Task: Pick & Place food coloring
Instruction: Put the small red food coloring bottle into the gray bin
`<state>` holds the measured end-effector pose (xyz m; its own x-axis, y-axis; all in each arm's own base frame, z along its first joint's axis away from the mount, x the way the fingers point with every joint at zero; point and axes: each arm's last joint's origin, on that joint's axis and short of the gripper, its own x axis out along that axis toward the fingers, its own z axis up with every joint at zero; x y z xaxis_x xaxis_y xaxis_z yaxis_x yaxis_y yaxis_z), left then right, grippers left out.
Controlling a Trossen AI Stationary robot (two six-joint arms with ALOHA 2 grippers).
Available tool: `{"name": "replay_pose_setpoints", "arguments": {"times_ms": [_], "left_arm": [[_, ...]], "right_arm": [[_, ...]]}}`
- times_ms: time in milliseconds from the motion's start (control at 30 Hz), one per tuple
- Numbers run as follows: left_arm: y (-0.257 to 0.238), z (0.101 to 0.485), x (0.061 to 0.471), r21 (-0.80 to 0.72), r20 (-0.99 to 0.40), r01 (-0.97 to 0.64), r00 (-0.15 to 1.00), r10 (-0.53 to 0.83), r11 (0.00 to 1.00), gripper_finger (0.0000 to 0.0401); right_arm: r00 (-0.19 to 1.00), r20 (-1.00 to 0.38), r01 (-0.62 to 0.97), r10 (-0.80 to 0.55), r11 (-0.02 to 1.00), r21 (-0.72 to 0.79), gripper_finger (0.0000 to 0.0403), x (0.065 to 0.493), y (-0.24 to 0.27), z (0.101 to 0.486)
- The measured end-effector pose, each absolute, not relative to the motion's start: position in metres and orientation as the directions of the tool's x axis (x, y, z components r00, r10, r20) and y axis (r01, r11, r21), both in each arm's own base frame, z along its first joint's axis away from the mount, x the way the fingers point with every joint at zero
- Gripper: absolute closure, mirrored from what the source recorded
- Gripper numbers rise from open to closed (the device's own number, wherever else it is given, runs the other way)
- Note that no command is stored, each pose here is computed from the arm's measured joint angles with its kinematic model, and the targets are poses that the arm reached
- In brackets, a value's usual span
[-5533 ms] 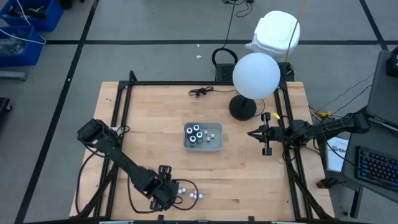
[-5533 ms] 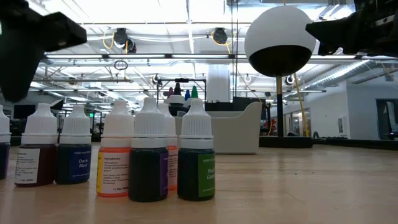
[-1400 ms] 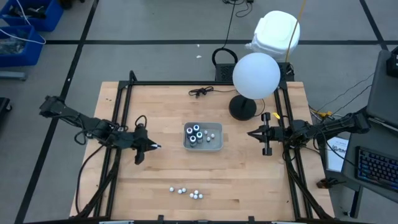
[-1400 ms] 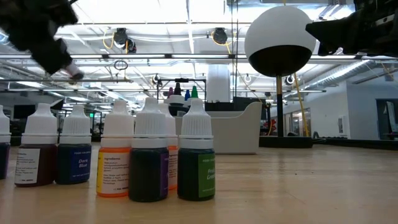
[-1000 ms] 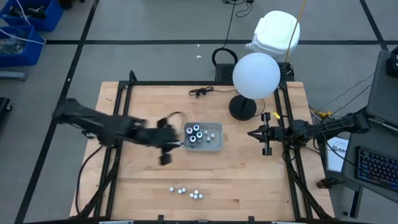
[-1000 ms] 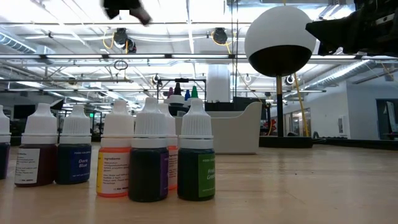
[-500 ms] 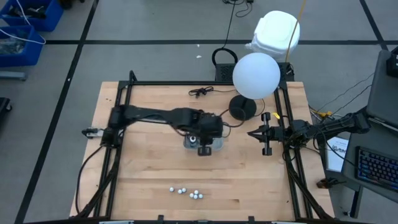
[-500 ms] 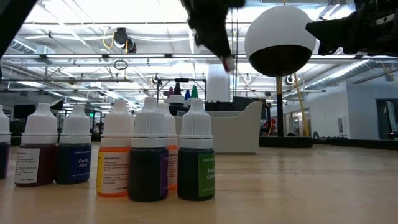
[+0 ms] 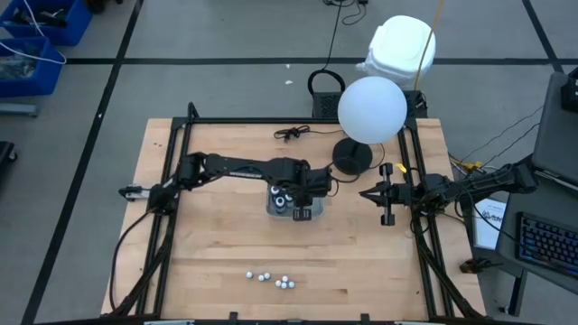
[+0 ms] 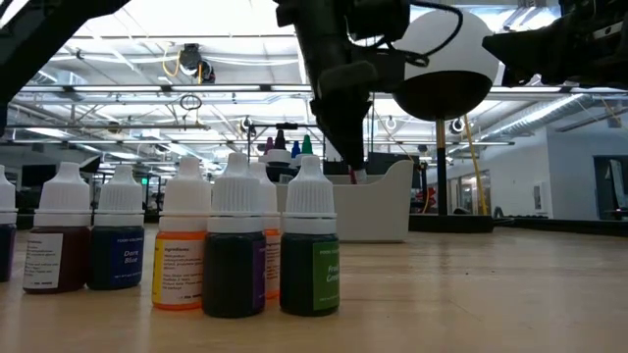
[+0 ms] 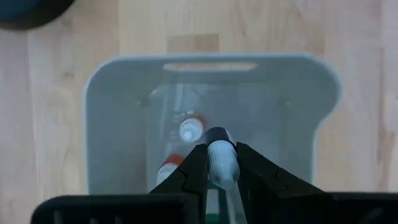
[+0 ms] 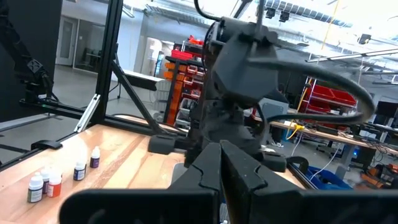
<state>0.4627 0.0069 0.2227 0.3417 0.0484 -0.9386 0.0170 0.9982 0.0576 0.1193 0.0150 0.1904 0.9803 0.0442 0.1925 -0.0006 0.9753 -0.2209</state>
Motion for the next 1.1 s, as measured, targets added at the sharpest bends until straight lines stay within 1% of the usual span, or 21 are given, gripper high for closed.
{"name": "replay_pose_setpoints", "arguments": {"times_ms": [67,233,500,633,967,1100], "left_arm": [[0.003,0.222,0.464,0.058,-0.931,0.025,0.362,0.045,0.998,0.0337],[-0.005,0.222,0.465,0.055,-0.928,0.040,0.372,0.036,0.998,0.0338],[-0.006,0.210,0.469,0.057,-0.935,0.038,0.353,0.040,0.998,0.0338],[-0.006,0.195,0.468,0.060,-0.939,0.037,0.341,0.044,0.997,0.0338],[-0.002,0.178,0.462,0.062,-0.950,0.028,0.308,0.050,0.998,0.0338],[-0.001,0.175,0.463,0.064,-0.944,0.031,0.325,0.051,0.997,0.0336]], "right_arm": [[0.980,0.192,-0.001,0.044,0.975,-0.221,0.0403,0.119,0.015,0.190],[0.980,0.196,0.000,0.044,0.975,-0.221,0.0403,0.119,0.015,0.191],[0.978,0.204,0.002,0.044,0.976,-0.220,0.0403,0.119,0.015,0.191],[0.976,0.213,0.003,0.044,0.976,-0.218,0.0403,0.119,0.015,0.192],[0.975,0.218,0.002,0.046,0.976,-0.218,0.0403,0.119,0.015,0.193],[0.975,0.218,0.002,0.046,0.976,-0.218,0.0403,0.119,0.015,0.193]]}}
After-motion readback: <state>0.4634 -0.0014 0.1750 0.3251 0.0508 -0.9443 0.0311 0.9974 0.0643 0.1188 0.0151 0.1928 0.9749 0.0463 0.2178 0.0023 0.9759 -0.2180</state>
